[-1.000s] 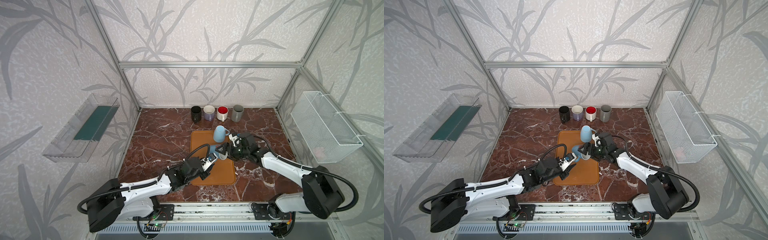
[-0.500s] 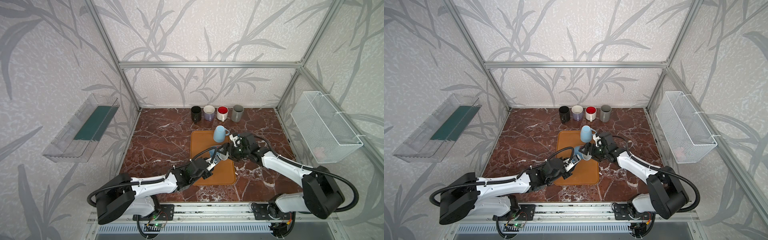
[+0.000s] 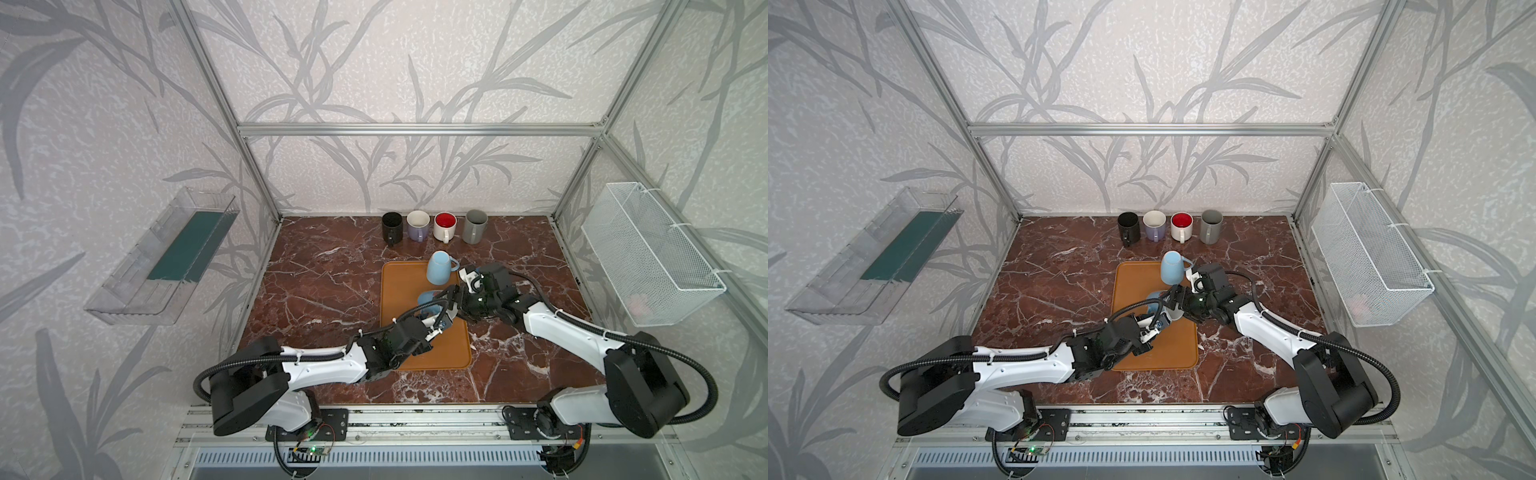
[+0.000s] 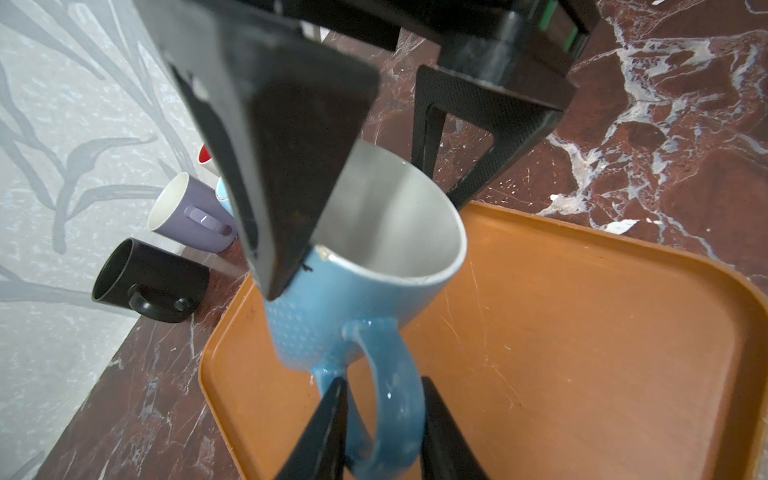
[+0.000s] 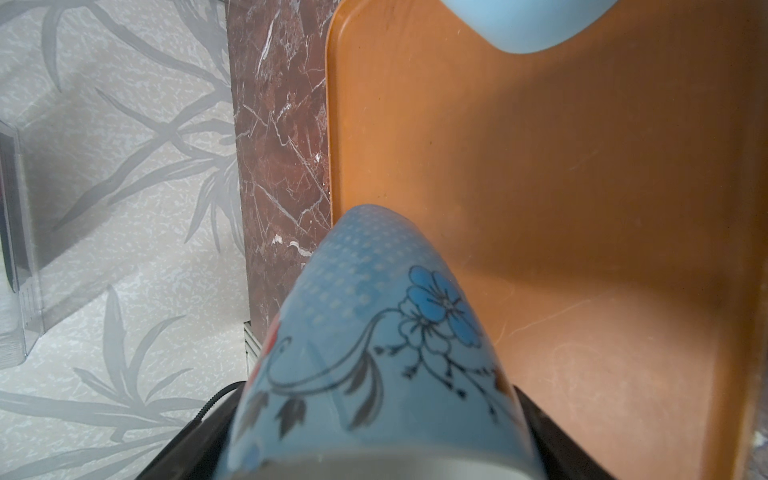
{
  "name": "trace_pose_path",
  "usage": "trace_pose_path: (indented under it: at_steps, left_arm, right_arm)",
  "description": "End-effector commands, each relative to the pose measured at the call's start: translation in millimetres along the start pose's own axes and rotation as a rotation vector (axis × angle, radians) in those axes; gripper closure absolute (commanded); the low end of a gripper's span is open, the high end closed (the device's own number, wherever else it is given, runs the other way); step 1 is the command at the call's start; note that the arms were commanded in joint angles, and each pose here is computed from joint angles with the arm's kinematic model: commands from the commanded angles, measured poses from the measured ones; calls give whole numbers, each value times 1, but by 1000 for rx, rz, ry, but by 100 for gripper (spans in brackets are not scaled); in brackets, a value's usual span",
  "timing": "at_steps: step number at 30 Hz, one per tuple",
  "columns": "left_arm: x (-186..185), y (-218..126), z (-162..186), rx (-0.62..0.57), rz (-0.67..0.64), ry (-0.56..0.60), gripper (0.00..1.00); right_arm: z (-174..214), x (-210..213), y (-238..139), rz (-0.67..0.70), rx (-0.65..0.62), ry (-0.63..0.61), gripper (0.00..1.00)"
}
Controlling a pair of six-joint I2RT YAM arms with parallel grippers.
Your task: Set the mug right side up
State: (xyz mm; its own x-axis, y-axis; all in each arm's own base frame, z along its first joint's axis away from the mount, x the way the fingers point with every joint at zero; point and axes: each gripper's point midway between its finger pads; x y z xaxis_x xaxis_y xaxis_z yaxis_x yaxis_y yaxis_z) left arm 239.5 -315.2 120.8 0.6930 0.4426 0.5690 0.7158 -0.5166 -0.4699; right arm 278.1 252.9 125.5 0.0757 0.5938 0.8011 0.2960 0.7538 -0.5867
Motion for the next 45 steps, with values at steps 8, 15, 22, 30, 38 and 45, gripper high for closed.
trace_pose_path:
  at_steps: [8,15,22,30,38,45]
  left_arm:
    - [5,6,-10,3,-60,112,72]
    - [-1,14,-6,49,-78,188,77]
    - [6,14,-6,51,-163,177,93]
    - [4,10,-9,28,-142,146,100]
    - [8,2,-11,-2,-133,71,100]
    - [26,-7,-6,-17,-140,-35,100]
  right_arm:
    - [1,39,-11,-105,34,-50,47]
    - [5,41,-10,-101,76,-42,47]
    - [7,37,-9,-92,88,-33,47]
    - [6,40,-9,-101,91,-38,40]
    - [4,45,-10,-115,86,-42,28]
    - [0,46,-12,-126,74,-39,19]
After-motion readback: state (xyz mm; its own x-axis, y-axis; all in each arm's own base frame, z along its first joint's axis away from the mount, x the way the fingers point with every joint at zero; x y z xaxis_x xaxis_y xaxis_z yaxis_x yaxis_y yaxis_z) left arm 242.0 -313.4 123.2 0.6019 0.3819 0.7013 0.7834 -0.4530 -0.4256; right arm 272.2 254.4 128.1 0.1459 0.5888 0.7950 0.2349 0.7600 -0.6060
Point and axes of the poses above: each gripper's point midway between its finger pads, its own y axis out along the fingers, its own x axis along the line the jaws close on, z = x × y, and after that the axes turned 5 degrees about y, right-handed
